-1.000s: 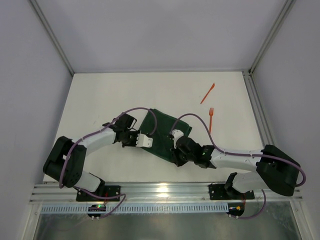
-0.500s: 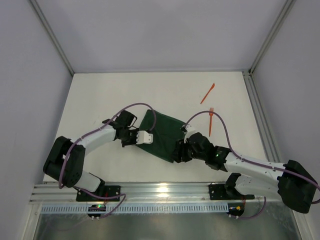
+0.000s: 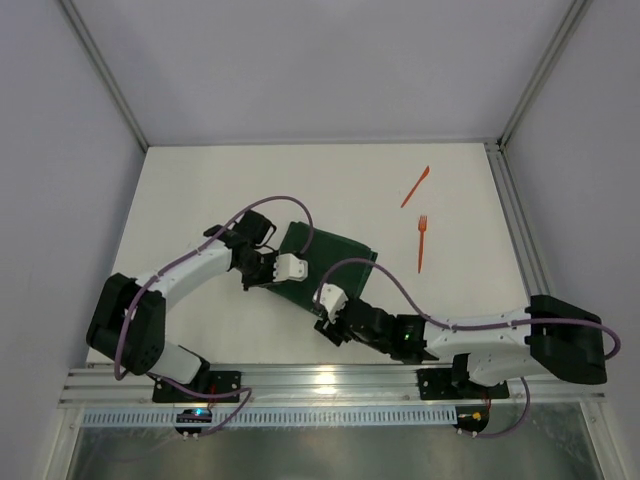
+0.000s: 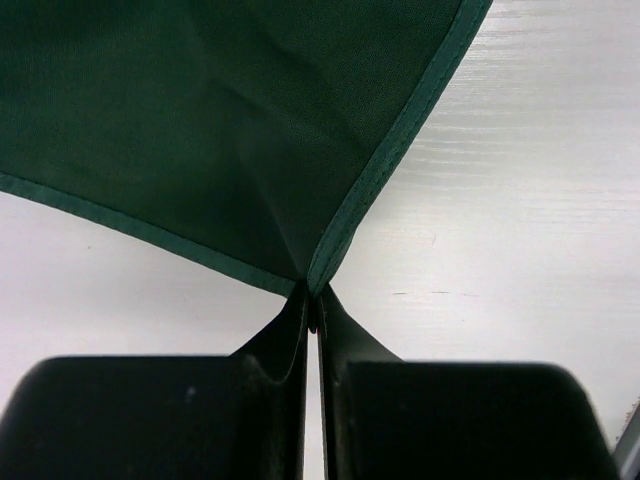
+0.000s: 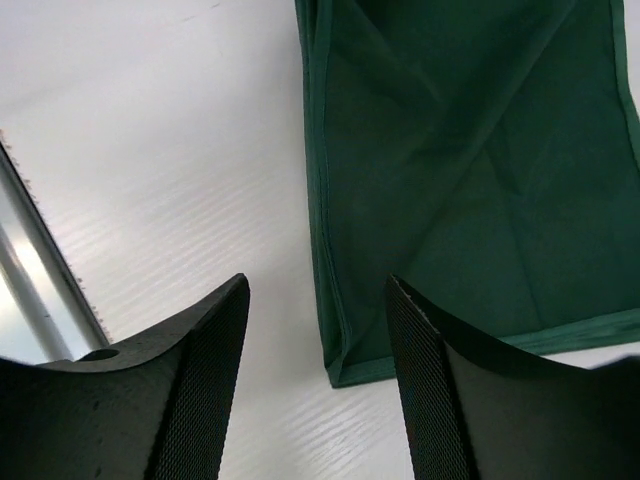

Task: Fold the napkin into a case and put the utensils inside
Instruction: Pick up the upper triangle-folded napkin from the center of the board.

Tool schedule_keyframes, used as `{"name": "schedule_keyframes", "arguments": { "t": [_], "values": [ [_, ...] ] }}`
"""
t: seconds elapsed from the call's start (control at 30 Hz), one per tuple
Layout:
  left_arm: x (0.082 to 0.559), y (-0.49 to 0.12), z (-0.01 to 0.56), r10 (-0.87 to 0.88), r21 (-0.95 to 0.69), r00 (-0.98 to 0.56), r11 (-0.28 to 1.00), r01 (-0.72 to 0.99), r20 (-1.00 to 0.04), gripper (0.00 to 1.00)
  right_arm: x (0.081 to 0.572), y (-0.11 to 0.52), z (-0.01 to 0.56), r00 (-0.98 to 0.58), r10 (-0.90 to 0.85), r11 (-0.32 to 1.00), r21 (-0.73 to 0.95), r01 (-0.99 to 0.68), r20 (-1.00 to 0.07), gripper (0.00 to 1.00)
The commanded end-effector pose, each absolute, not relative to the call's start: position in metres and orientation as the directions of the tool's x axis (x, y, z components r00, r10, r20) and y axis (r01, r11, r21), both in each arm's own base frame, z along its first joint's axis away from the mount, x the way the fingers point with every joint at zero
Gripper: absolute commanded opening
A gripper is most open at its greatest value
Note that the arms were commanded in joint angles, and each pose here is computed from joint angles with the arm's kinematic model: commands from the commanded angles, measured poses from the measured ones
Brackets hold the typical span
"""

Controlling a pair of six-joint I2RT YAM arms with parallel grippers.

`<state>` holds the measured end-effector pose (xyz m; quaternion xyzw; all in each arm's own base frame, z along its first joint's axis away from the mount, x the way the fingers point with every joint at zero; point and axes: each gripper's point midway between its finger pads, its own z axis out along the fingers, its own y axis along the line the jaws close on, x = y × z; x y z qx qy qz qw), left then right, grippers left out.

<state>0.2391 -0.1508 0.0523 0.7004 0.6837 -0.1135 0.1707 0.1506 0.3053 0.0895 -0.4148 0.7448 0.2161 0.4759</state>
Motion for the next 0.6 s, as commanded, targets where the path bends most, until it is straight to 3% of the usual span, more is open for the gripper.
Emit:
{"name": "schedule_keyframes", "arguments": {
  "t": [0.0, 0.27, 0.57],
  "values": [
    [0.231, -0.155, 0.067, 0.91, 0.047, 0.016, 0.004, 0.999, -0.415, 0.0, 0.178, 0.329, 0.121, 0.048, -0.428, 0.586, -0.318, -0.746, -0.902, 0.61],
    [0.23, -0.156, 0.069, 0.912, 0.015, -0.018, 0.027, 1.0, -0.41, 0.0, 0.178, 0.367, 0.094, 0.15, -0.558, 0.489, -0.469, -0.735, -0.816, 0.64],
    [0.23, -0.161, 0.076, 0.903, 0.001, -0.022, 0.025, 1.0, -0.429, 0.0, 0.181, 0.367, 0.043, 0.152, -0.712, 0.408, -0.58, -0.705, -0.685, 0.65]
  ]
}}
